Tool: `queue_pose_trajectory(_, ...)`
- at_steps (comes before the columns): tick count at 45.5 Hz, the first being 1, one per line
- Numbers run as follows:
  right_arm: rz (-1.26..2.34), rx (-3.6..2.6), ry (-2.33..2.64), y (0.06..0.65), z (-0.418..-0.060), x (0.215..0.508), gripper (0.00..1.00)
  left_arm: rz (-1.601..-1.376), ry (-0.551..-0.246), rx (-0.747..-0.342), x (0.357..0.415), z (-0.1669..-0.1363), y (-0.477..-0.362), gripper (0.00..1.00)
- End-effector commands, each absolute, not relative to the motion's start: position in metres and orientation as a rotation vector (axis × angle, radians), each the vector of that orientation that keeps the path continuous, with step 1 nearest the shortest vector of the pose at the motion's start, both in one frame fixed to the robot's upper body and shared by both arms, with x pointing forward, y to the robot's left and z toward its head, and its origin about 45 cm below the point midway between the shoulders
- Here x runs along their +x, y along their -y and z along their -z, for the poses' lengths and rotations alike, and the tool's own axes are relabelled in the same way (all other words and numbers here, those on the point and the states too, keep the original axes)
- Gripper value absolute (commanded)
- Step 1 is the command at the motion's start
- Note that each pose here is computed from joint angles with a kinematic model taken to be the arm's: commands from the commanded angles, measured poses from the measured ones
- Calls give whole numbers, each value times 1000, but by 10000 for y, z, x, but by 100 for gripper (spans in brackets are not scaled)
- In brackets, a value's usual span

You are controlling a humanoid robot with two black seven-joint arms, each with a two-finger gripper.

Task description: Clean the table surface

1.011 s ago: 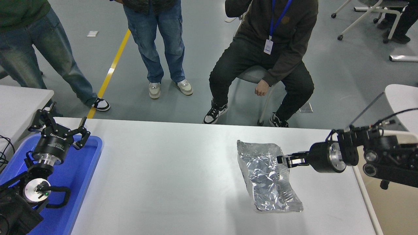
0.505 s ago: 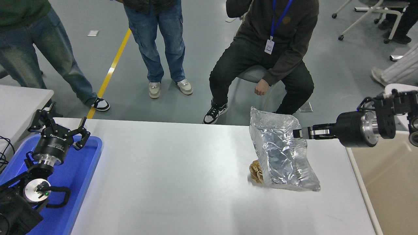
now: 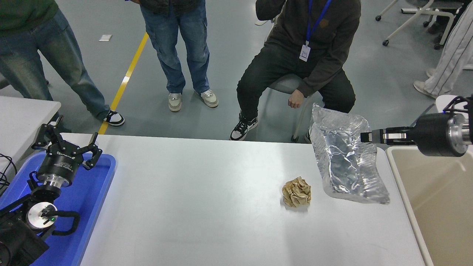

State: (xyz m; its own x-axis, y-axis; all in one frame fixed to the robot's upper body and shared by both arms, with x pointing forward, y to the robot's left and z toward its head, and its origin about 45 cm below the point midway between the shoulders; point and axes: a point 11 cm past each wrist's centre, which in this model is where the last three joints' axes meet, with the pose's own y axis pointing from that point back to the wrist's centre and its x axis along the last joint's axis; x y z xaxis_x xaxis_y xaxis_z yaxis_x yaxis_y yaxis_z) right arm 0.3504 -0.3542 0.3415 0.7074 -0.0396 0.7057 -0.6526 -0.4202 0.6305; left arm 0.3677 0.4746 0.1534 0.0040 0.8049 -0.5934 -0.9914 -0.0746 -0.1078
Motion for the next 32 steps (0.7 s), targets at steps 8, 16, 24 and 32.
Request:
queue_pose_trajectory(8, -653, 1684, 791, 4630, -3612, 3436, 0, -1548, -399, -600, 3677, -1534, -4746, 100)
queue_pose_trajectory(16, -588, 1631, 850, 5021, -3526, 3349, 0, -1548, -399, -600, 3677, -1534, -4746, 100)
queue_pose_trajectory(24, -556, 1545, 903, 5388, -3301, 3245, 0, -1548, -399, -600, 3677, -1534, -4746, 100)
queue_pose_trajectory(32, -520, 1472, 941, 5730, -3127, 3179, 0, -1548, -399, -600, 3677, -1534, -4746, 100)
